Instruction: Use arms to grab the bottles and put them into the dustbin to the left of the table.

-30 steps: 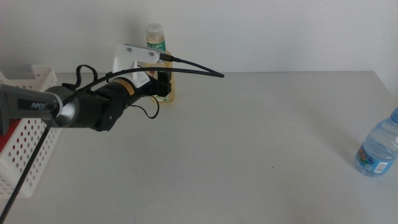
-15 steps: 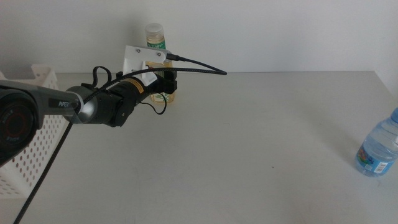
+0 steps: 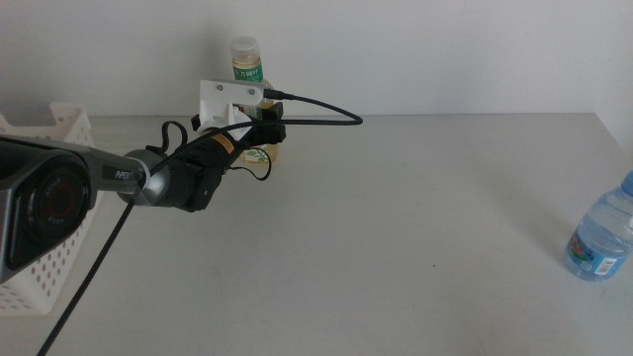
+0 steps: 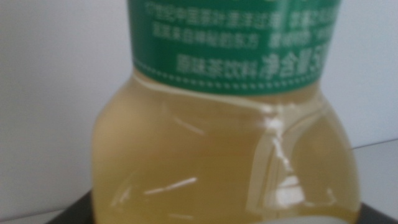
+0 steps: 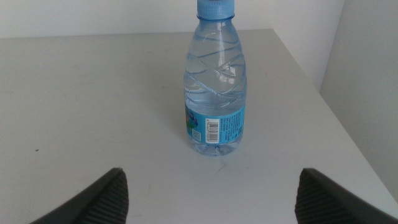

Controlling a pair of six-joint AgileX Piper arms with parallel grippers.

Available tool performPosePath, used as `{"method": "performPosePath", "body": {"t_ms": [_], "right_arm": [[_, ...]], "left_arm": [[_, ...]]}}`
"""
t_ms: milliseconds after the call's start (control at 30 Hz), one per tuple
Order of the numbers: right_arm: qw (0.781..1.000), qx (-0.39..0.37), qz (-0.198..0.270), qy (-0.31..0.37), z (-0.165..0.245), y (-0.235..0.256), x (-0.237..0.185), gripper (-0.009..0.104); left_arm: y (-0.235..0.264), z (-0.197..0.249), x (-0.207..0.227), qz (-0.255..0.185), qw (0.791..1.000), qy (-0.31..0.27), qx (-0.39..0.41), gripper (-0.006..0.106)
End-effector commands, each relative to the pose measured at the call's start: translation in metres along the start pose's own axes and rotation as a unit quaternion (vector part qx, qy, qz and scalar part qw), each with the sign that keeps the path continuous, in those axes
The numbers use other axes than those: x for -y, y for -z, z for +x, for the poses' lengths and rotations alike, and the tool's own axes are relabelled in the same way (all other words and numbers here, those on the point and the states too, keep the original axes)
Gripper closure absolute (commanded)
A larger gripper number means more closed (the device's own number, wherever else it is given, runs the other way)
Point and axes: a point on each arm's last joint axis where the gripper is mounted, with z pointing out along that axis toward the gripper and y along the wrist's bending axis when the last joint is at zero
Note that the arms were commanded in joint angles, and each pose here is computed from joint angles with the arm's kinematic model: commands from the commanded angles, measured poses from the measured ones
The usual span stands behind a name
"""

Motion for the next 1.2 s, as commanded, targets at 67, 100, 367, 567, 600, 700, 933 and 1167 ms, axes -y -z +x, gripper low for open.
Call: {"method": "performPosePath", "body": {"t_ms": [67, 100, 367, 567, 600, 700, 933, 1167], "right_arm": [[0.998, 0.062, 0.004, 0.01, -0.016, 0.005, 0.0, 0.02], [0.998, 0.062, 0.004, 0.01, -0.016, 0.005, 0.0, 0.02], [0.998, 0.062, 0.004, 0.01, -0.016, 0.005, 0.0, 0.02], [0.998, 0.062, 0.004, 0.01, -0.016, 0.005, 0.0, 0.02], [0.998, 0.062, 0.004, 0.01, -0.016, 0.005, 0.0, 0.02], [0.998, 0.062, 0.004, 0.01, -0.016, 0.005, 0.0, 0.02], [0.998, 0.062, 0.004, 0.01, -0.016, 0.005, 0.0, 0.02], [0.998, 0.062, 0.004, 0.01, -0.016, 0.005, 0.0, 0.02]], "left_arm": [[0.002, -0.05, 0.004, 0.012, 0.995, 0.005, 0.098, 0.055], [0.002, -0.051, 0.006, 0.02, 0.995, -0.004, 0.096, 0.064], [0.012, -0.079, 0.01, 0.01, 1.0, -0.025, 0.01, 0.102], [0.042, -0.13, 0.012, -0.025, 0.996, -0.027, -0.083, 0.102], [0.049, -0.141, 0.013, -0.029, 0.995, -0.028, -0.091, 0.102], [0.071, -0.168, 0.015, -0.041, 0.992, -0.029, -0.112, 0.102], [0.133, -0.228, 0.021, -0.065, 0.987, -0.028, -0.146, 0.102], [0.196, -0.265, 0.004, -0.096, 0.969, -0.054, -0.221, 0.102]]}}
